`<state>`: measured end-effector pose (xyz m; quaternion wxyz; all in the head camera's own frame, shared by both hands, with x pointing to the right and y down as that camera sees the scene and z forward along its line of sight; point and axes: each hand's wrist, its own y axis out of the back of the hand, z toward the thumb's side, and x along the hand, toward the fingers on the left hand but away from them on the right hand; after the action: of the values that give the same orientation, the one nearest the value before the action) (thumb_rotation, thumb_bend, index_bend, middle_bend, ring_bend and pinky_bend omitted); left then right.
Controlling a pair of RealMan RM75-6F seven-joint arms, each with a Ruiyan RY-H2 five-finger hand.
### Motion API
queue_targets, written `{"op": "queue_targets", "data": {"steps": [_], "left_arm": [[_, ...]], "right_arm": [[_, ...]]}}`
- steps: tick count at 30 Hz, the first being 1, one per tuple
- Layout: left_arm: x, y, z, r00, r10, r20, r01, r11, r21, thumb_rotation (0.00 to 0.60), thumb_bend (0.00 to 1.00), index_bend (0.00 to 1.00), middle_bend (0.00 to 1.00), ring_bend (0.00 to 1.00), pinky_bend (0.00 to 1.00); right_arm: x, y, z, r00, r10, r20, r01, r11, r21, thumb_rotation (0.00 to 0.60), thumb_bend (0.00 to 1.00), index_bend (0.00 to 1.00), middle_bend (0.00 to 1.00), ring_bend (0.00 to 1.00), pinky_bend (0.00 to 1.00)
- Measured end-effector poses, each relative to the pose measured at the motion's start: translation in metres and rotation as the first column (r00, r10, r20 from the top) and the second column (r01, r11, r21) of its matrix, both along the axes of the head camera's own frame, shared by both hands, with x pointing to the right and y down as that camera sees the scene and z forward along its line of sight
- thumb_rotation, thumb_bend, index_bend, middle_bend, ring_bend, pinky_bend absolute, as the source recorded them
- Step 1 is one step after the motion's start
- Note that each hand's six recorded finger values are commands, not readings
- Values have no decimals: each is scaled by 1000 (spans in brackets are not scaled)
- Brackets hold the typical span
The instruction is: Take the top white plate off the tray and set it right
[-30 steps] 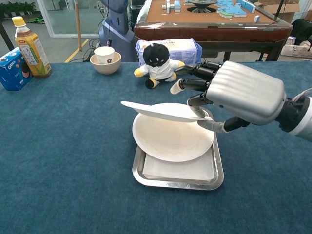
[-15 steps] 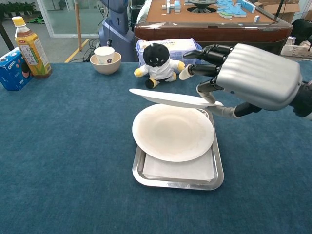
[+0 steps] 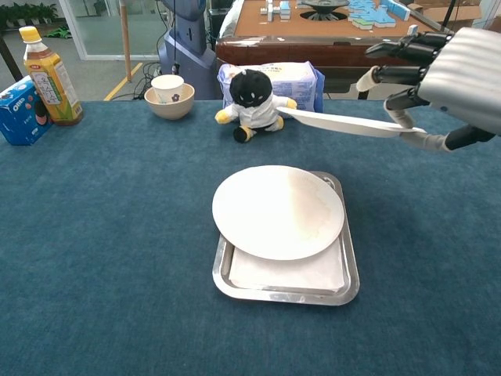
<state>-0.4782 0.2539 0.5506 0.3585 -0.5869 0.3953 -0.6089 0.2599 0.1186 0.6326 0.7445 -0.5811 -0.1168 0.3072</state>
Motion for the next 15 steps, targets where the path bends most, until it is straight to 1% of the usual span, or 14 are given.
{"op": "queue_targets", "data": {"steps": [8, 15], "left_arm": [[1, 0, 1, 1000, 2, 3, -2, 1000, -3, 600, 274, 419, 301, 187, 319], [0, 0, 0, 1000, -1, 0, 1, 1000, 0, 600, 274, 419, 301, 188, 319]], "right_arm": [[23, -3, 6, 996, 54, -68, -55, 998, -5, 600, 510, 700, 249, 101, 187], [37, -3, 18, 986, 92, -137, -96, 995, -23, 600, 509, 700, 249, 101, 188]]}}
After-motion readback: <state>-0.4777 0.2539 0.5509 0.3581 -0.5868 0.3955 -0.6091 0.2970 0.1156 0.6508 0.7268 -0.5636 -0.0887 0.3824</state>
